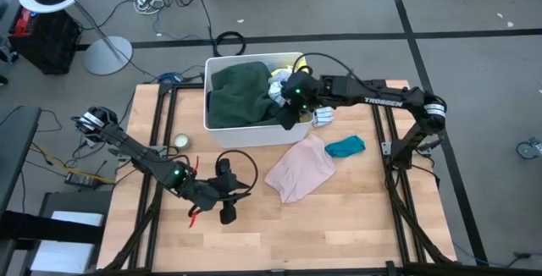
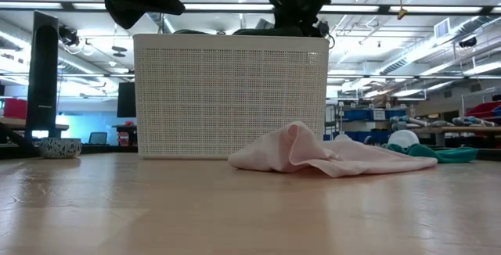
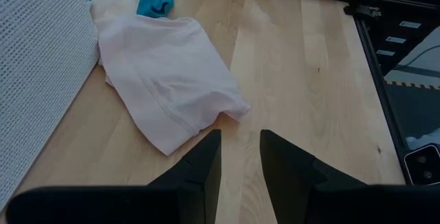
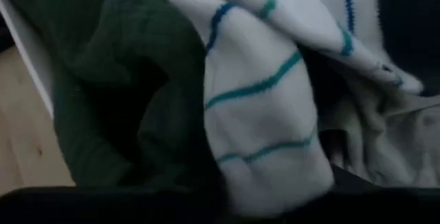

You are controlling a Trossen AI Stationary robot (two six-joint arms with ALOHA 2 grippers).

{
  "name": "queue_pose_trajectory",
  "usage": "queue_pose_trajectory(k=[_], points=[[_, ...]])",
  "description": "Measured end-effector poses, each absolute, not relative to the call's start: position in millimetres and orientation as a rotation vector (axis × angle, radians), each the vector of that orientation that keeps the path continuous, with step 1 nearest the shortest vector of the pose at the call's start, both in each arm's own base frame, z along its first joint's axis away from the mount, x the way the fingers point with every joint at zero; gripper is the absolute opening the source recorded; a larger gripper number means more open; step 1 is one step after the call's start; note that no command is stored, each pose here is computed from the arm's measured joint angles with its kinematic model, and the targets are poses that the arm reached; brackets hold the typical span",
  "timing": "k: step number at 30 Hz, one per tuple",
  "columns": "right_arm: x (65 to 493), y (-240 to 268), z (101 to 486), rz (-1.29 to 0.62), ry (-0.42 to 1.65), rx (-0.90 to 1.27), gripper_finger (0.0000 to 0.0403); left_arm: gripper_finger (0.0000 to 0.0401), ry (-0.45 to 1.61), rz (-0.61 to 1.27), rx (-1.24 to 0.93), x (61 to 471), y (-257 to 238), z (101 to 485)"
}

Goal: Sort clothes
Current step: Put the white patterned sock into the laundry bin, then put the pink boxer into the laundry bin

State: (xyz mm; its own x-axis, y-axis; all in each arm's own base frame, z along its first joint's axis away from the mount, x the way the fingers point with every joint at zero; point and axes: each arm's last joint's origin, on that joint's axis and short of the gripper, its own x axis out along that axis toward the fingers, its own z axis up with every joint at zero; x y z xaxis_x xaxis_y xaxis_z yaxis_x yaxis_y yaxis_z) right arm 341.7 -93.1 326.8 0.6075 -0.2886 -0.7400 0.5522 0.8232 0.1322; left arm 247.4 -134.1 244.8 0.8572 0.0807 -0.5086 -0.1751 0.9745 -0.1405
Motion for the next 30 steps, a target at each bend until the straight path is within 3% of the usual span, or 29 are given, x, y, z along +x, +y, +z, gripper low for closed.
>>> queue_pose_trajectory(k=[7,13,21,30], points=[[323,-89,352,-0.491,0.706,0.368,0.0188,0.0106,0.526,0.135,-0.184,247,-134,245],[295,-77,379,-0.459,0.659,0.368,0.0224,0.0106,0.525,0.136,-0.184,247,-134,245],[250,-53,401,-0.480,0.687,0.391,0.0231,0.0106,0.510,0.160,-0.179,248,-133,245],[205,-19,381,-0.591,0.691,0.381,0.0230,0.0106,0.506,0.124,-0.178,272,-133,227]])
